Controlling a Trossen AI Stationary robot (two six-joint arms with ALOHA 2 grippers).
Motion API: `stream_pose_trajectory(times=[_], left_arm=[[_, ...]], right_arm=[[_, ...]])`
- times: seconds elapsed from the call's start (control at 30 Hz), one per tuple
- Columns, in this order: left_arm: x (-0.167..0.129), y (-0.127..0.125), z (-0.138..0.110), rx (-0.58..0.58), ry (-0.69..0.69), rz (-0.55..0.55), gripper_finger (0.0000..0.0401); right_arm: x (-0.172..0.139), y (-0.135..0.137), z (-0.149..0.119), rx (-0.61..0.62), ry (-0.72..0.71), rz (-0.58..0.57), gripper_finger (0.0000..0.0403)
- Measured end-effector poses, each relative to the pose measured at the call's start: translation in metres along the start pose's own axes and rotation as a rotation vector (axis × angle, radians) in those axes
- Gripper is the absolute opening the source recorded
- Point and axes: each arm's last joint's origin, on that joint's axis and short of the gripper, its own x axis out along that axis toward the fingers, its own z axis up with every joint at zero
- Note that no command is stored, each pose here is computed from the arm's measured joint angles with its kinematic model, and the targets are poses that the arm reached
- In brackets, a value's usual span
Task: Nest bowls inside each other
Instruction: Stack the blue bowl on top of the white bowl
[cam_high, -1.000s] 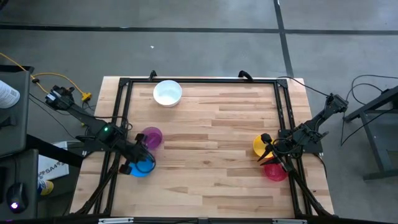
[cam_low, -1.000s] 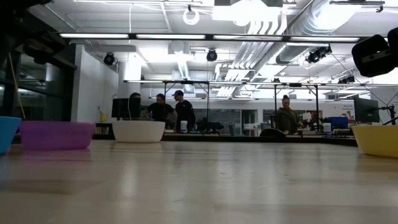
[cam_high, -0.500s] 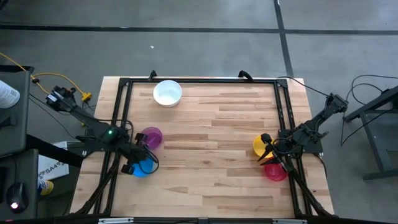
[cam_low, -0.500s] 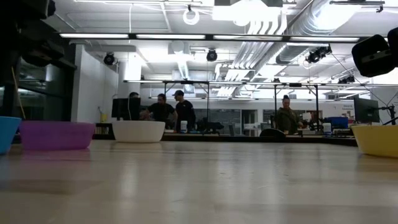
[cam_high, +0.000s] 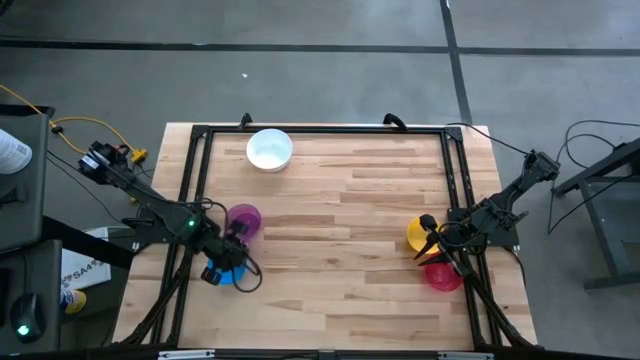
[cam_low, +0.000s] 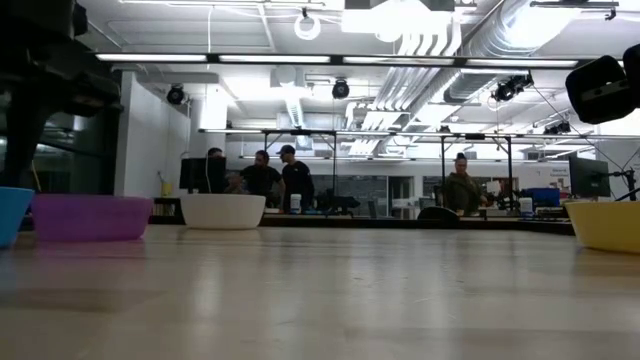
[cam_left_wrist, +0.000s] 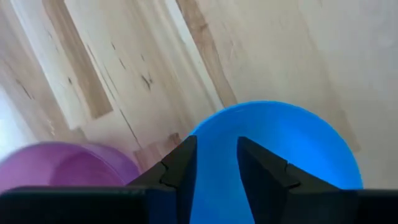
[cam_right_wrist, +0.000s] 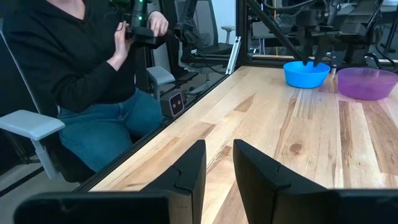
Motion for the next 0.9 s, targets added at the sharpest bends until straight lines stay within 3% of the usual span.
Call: stream_pose_trajectory(times=[0.43,0.9], left_arm=[[0.001,0.0,-0.003,0.18,0.031,-0.012,0.0116],[0.004,0.037,-0.004,-0.002,0.068,-0.105,0.0116]], right_arm=[[0.0,0.0,0.0,0.0,0.0,0.001,0.0075],[0.0,0.0,0.0,0.0,0.0,0.001,0.0075]])
